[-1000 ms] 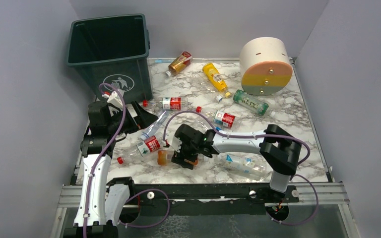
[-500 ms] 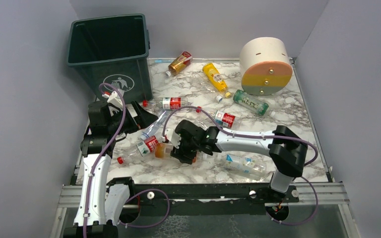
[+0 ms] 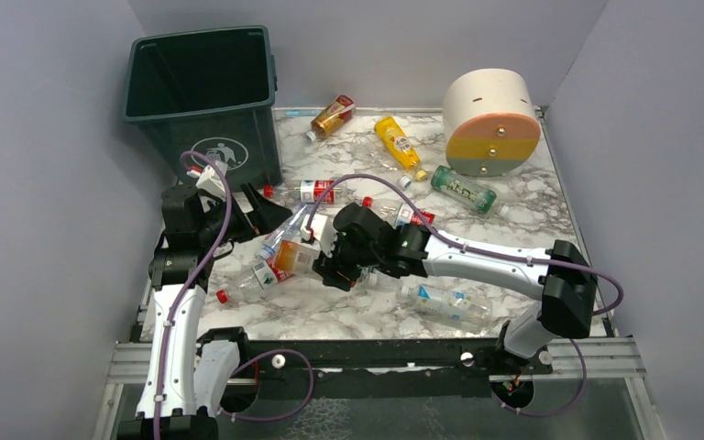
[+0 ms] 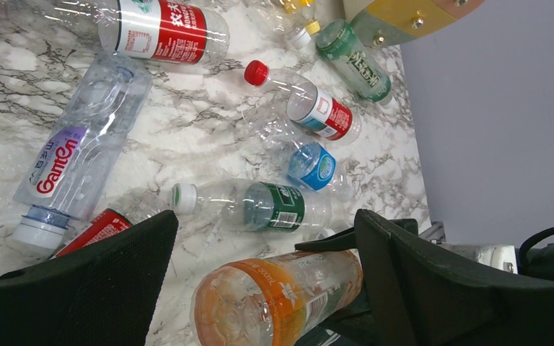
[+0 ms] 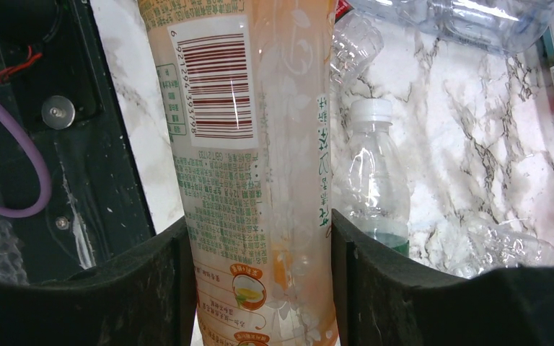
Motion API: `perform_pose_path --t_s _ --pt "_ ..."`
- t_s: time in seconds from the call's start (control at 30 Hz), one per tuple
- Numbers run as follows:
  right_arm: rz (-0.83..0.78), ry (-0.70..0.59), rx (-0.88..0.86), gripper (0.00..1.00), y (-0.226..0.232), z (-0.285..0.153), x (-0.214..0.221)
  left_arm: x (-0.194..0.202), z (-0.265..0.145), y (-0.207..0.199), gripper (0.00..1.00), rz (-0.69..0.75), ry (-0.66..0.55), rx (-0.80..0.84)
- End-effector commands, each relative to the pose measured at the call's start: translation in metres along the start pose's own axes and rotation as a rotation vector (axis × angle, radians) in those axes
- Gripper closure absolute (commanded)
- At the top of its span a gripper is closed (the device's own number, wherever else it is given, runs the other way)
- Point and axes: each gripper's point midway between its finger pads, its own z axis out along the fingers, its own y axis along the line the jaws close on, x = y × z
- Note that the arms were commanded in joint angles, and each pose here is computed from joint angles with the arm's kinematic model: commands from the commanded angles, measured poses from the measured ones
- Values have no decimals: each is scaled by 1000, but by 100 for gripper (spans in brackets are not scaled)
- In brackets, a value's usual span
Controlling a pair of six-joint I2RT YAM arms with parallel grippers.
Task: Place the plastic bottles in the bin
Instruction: Pick up the plastic bottle at the center of the board.
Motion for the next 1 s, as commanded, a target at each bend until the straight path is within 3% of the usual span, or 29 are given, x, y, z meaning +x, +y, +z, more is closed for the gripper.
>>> perform_pose_path --t_s 0.0,0.57,0.97 --pt "34 -64 28 52 -1 -20 -27 -5 -2 -15 1 20 -15 76" --pt "297 -218 29 52 -52 -71 -50 -2 -1 -40 1 14 11 229" --pt "448 -292 -21 52 -77 -89 -57 14 45 -76 1 4 1 296"
